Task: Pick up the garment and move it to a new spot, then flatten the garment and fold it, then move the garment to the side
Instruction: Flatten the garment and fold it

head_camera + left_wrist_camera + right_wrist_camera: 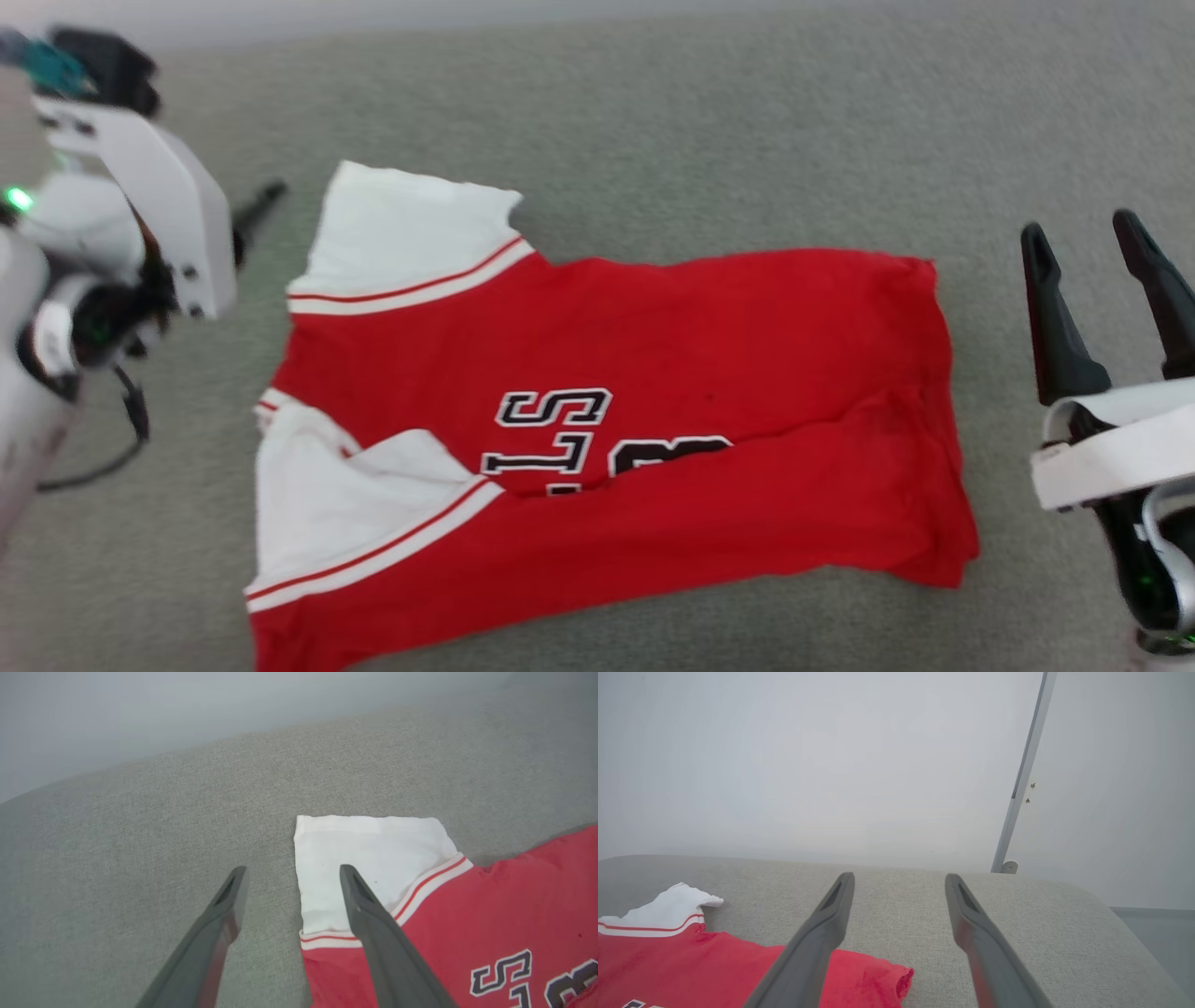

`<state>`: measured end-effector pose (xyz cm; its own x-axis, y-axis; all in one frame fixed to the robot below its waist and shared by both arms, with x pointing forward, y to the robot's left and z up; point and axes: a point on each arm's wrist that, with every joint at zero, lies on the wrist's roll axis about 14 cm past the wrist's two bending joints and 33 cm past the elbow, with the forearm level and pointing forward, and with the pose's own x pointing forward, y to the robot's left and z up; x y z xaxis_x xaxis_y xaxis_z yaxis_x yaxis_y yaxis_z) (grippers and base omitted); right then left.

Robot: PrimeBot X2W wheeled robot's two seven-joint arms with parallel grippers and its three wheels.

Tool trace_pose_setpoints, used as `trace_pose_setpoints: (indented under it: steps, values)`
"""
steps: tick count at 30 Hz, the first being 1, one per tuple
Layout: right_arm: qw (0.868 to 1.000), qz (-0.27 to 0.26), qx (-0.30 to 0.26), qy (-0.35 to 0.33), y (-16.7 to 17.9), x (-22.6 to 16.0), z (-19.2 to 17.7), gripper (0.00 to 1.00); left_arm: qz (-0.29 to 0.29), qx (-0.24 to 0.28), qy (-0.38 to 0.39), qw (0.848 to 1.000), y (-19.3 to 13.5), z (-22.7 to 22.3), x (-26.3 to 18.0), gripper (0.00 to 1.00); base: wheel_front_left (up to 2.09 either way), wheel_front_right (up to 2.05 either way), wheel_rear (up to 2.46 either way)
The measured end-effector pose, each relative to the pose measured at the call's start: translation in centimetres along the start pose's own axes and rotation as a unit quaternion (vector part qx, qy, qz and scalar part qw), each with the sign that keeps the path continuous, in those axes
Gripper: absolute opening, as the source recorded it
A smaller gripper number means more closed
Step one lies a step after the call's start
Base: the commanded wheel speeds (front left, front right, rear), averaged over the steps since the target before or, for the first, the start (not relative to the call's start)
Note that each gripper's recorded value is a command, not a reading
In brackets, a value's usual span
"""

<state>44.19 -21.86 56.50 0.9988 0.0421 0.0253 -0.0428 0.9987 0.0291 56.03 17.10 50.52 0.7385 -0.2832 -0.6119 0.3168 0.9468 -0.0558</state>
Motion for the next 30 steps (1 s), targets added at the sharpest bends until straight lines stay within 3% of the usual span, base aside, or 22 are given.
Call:
trace_pose_setpoints:
  steps: [4, 8, 25, 26, 27, 28, 29, 30]
  values:
    - [0.999, -0.011, 0.0, -0.035, -0.4, 0.2, -0.2, 1.0, -0.008, 0.01, -0.006, 1.0, -0.1, 1.3, 2.6, 1.0, 0.0, 0.0, 0.0]
    - [0.999, -0.028, 0.002, -0.029, -1.3, 0.0, -2.0, 1.0, -0.013, 0.016, 0.013, 1.0, 0.0, 1.3, 5.2, 1.0, 0.0, 0.0, 0.0]
    - [0.997, -0.078, -0.007, 0.018, -4.2, -0.6, -6.5, 1.0, -0.014, -0.004, 0.19, 0.982, -0.5, -4.1, 12.7, 1.0, 0.0, 0.0, 0.0]
    - [0.997, -0.079, -0.006, 0.019, -4.2, -0.6, -6.6, 1.0, -0.012, -0.004, 0.193, 0.981, -0.4, -4.2, 12.8, 0.96, 0.0, 0.0, 0.0]
    - [0.997, -0.079, -0.005, 0.021, -4.2, -0.5, -6.7, 1.0, -0.01, -0.006, 0.197, 0.98, -0.3, -4.3, 12.9, 0.52, 0.0, 0.0, 0.0]
    - [0.997, -0.079, -0.004, 0.024, -4.1, -0.5, -6.8, 1.0, -0.01, -0.009, 0.203, 0.979, -0.3, -4.5, 12.9, 0.23, 0.0, 0.0, 0.0]
    - [0.997, -0.079, -0.003, 0.026, -4.1, -0.4, -6.9, 1.0, -0.012, -0.014, 0.209, 0.978, -0.5, -4.7, 12.9, 0.0, 0.0, 0.0, 0.0]
    - [0.997, -0.078, -0.002, 0.029, -4.0, -0.4, -7.1, 1.0, -0.012, -0.02, 0.216, 0.976, -0.6, -4.9, 12.8, 0.0, 0.0, 0.0, 0.0]
